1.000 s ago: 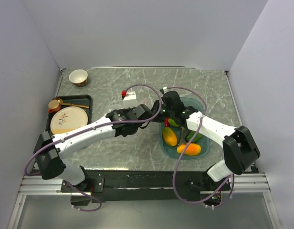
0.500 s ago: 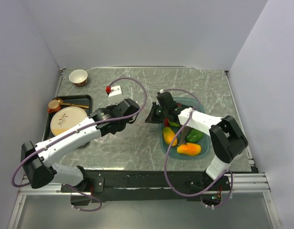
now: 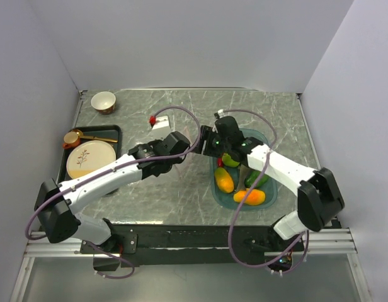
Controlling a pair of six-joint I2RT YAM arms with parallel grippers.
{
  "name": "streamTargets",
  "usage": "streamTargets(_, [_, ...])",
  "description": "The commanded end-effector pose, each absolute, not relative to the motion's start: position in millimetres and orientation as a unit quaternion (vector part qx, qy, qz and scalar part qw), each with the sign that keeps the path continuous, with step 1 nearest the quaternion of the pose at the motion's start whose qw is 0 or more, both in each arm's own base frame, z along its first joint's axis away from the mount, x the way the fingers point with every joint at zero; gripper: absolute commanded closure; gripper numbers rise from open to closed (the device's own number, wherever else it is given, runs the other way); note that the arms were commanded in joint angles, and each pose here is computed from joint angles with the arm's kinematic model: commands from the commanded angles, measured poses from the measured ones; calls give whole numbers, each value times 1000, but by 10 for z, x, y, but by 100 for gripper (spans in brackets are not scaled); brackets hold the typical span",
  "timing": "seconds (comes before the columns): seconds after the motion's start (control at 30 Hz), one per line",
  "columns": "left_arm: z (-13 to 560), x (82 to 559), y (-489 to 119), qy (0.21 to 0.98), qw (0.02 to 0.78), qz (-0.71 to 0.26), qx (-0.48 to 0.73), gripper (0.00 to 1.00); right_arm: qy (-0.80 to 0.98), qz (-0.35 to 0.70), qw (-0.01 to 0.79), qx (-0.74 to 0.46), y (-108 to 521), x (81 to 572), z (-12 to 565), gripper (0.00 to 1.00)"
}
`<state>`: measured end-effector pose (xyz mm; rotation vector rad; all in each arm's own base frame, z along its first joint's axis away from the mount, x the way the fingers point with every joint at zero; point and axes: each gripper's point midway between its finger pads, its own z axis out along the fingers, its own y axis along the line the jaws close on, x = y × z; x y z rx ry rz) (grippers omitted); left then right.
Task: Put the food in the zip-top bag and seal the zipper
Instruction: Open the zipper of the food storage bag, then pick up the fake fish from the bin.
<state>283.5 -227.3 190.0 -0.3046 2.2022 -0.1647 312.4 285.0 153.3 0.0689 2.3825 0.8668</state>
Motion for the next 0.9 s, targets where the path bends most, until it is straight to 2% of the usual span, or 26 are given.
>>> streamTargets(0.0, [1862,2875,-2372,887,440,-84,-114,99,895,261,360,45,2434,3168,1818,28])
streamTargets(0.03, [1874,2887,-2395,885,443,-90,-111,99,893,250,370,56,2321,3158,1869,24])
streamTargets(0.1, [1861,2878,-2432,887,441,-96,-102,99,902,208,367,89,2013,3139,1744,22])
streamTargets(0.37, [1904,2851,-2504,887,438,-120,-84,99,907,143,346,192,1116,2878,1373,23])
streamTargets(0.53, [1962,2794,-2538,888,434,-136,-66,99,906,170,328,205,1128,2703,1334,28])
streamTargets(0.87, [1911,2774,-2462,881,447,-141,-69,99,918,187,272,219,1117,2218,888,35])
